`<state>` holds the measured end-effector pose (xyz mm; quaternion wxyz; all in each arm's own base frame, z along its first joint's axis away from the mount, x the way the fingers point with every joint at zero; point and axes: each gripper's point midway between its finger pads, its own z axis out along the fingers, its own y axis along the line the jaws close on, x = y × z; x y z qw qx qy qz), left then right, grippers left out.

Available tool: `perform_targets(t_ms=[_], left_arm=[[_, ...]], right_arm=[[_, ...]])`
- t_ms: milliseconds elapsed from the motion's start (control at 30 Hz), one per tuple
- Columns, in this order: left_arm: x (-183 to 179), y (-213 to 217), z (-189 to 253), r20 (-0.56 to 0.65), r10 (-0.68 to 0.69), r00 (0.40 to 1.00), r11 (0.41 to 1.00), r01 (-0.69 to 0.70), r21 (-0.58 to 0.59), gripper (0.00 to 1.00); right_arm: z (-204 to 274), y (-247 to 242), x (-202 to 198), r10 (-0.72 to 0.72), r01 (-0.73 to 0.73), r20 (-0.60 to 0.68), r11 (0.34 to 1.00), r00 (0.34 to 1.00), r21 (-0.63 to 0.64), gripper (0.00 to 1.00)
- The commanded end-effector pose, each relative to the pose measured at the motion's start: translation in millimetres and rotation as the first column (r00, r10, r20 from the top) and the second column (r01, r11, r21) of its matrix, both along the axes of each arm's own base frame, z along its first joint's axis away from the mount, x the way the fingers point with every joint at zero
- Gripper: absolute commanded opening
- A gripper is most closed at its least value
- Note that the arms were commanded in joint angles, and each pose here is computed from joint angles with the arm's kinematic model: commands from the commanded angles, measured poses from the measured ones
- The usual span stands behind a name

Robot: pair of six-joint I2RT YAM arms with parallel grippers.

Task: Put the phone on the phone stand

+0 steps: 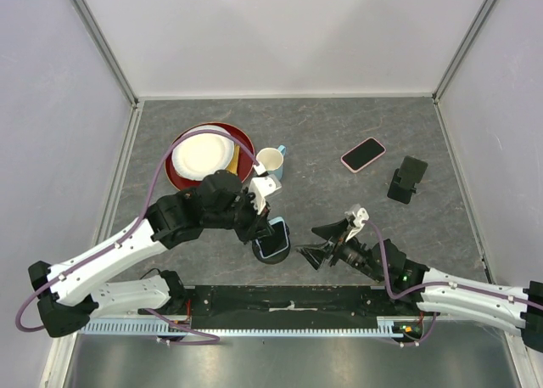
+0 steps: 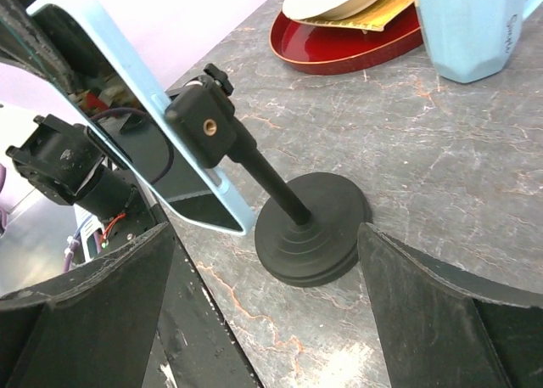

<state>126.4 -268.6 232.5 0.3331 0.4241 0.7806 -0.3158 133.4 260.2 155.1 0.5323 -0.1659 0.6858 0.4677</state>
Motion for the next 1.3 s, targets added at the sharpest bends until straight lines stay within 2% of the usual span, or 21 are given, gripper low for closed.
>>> perform_targets(t_ms=[0, 133, 233, 300, 333, 400, 433, 567, 700, 1000, 1033, 1100, 1133, 1267], left_arm=[[-17, -1, 29, 0.072, -0.138, 0.988, 0.987, 0.143, -0.071, 0.02], [-13, 6, 37, 0.089, -0.087, 0.992, 0.993, 0.094, -0.076, 0.02], [0, 16, 41, 0.078, 0.048, 0.996, 0.996, -0.042, -0.074, 0.02], [18, 30, 44, 0.102, 0.193, 0.976, 0.980, -0.189, -0.055, 0.02], [30, 40, 46, 0.108, 0.296, 0.949, 0.955, -0.291, -0.056, 0.02], [35, 51, 51, 0.117, 0.368, 0.922, 0.930, -0.364, -0.056, 0.02], [43, 62, 55, 0.130, 0.444, 0.887, 0.896, -0.439, -0.066, 0.02], [56, 95, 67, 0.189, 0.590, 0.785, 0.806, -0.586, -0.079, 0.02], [59, 110, 69, 0.221, 0.622, 0.751, 0.779, -0.621, -0.084, 0.02], [73, 149, 63, 0.228, 0.746, 0.626, 0.652, -0.757, -0.054, 0.02], [72, 148, 60, 0.214, 0.735, 0.644, 0.666, -0.745, -0.045, 0.02], [75, 156, 58, 0.199, 0.747, 0.634, 0.653, -0.757, -0.038, 0.02], [73, 156, 57, 0.195, 0.733, 0.652, 0.670, -0.742, -0.037, 0.02], [71, 167, 58, 0.219, 0.721, 0.657, 0.679, -0.733, -0.039, 0.02]], right_arm=[[-6, -10, 5, -0.052, 0.051, -0.009, 0.998, 0.999, -0.042, 0.95], [-7, -14, 4, -0.057, 0.056, -0.014, 0.998, 0.998, -0.035, 0.95], [-9, -15, 4, -0.061, 0.060, -0.018, 0.997, 0.998, -0.042, 0.96], [-10, -15, 4, -0.060, 0.059, -0.022, 0.997, 0.998, -0.048, 0.95], [-10, -15, 4, -0.061, 0.060, -0.023, 0.997, 0.998, -0.049, 0.96], [-10, -14, 4, -0.058, 0.057, -0.022, 0.997, 0.998, -0.043, 0.96], [-12, -14, 5, -0.061, 0.060, -0.024, 0.997, 0.998, -0.048, 0.95], [-8, -10, 7, -0.058, 0.057, -0.013, 0.996, 0.998, -0.065, 0.96], [-10, -7, 7, -0.052, 0.051, -0.011, 0.996, 0.999, -0.076, 0.96], [-13, -6, 6, -0.044, 0.043, -0.013, 0.995, 0.999, -0.087, 0.96], [-13, -6, 6, -0.042, 0.041, -0.011, 0.995, 0.999, -0.087, 0.96], [-12, -7, 5, -0.042, 0.041, -0.011, 0.995, 0.999, -0.087, 0.96], [-11, -7, 5, -0.041, 0.040, -0.009, 0.996, 0.999, -0.081, 0.96], [-11, -10, 4, -0.045, 0.044, -0.011, 0.996, 0.999, -0.076, 0.96]])
